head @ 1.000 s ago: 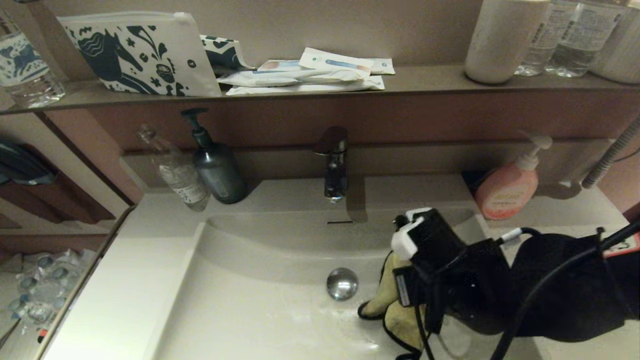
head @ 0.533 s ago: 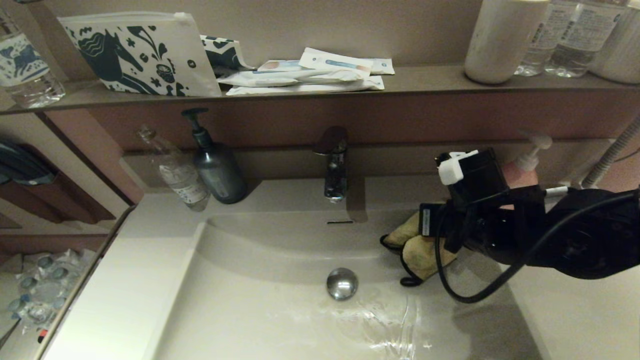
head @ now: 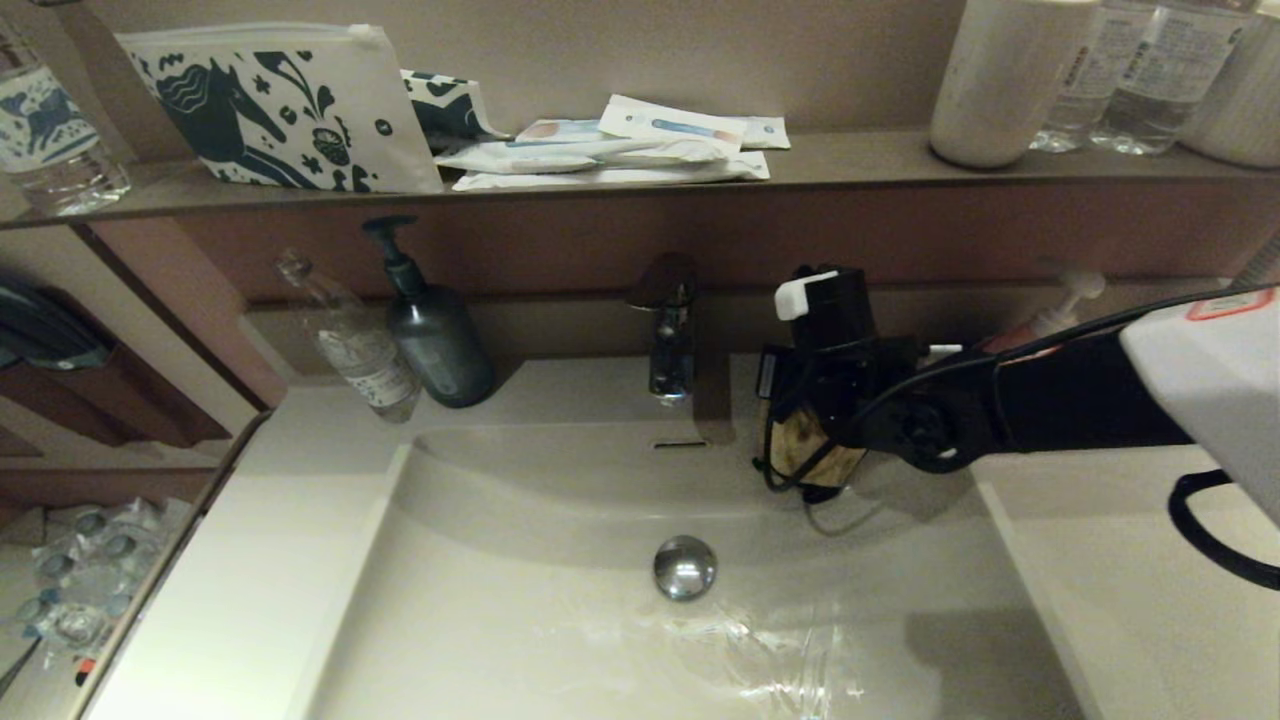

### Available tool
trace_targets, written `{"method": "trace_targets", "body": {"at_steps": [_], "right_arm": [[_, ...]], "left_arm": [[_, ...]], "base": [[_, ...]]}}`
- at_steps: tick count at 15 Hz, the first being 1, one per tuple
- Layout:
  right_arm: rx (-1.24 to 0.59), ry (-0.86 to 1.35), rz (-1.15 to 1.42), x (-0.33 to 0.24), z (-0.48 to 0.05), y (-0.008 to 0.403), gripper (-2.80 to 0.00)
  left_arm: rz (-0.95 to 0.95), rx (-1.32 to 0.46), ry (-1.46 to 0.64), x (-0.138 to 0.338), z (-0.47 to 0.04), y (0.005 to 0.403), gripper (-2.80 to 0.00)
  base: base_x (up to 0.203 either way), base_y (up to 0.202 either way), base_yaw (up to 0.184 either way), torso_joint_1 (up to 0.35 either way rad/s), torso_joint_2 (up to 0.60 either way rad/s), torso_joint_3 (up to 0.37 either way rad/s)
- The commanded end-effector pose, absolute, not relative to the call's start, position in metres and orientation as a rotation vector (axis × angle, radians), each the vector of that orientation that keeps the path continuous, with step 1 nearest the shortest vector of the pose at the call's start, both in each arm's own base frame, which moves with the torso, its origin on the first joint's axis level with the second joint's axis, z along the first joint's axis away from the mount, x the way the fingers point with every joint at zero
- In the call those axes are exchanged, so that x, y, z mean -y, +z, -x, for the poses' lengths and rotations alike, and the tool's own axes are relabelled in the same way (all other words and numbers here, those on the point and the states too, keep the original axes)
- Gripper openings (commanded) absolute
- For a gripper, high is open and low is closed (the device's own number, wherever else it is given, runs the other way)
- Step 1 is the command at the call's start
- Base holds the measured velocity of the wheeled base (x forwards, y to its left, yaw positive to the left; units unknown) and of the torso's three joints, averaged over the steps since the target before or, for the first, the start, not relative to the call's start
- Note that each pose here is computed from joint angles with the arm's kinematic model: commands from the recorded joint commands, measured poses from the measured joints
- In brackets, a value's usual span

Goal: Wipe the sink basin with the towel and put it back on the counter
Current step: Wipe the sink

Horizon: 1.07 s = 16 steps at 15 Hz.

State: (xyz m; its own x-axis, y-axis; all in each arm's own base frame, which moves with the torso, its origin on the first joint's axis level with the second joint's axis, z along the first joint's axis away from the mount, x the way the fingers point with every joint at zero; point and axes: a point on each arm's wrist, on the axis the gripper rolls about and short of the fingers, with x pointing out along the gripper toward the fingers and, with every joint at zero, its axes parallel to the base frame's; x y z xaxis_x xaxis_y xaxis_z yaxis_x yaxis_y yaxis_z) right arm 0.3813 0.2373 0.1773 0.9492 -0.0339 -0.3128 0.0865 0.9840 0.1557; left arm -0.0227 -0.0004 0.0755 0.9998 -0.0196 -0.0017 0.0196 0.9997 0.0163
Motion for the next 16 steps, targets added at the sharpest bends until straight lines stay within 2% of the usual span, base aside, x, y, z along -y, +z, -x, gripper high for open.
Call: {"method": "trace_targets", "body": {"at_steps": [1, 6, 16], "right_arm": [[-0.324, -0.065, -0.153, -0.255, -0.406, 0.148, -2.8], [-0.358, -0.06, -0.069, -0.272, -0.421, 0.113, -2.8], [-0.502, -0.267, 0.002, -0.181, -0.414, 0.104, -2.8]], "left_arm": [[-0.017, -0.003, -0.021, 0.0, 0.023, 0.076, -2.8], [-0.017, -0.003, -0.021, 0.0, 0.023, 0.076, -2.8], [-0.017, -0.003, -0.02, 0.0, 0.023, 0.076, -2.8]], "base": [[0.0, 0.0, 0.0, 0.0, 0.0, 0.0], [0.0, 0.0, 0.0, 0.0, 0.0, 0.0], [0.0, 0.0, 0.0, 0.0, 0.0, 0.0]]}}
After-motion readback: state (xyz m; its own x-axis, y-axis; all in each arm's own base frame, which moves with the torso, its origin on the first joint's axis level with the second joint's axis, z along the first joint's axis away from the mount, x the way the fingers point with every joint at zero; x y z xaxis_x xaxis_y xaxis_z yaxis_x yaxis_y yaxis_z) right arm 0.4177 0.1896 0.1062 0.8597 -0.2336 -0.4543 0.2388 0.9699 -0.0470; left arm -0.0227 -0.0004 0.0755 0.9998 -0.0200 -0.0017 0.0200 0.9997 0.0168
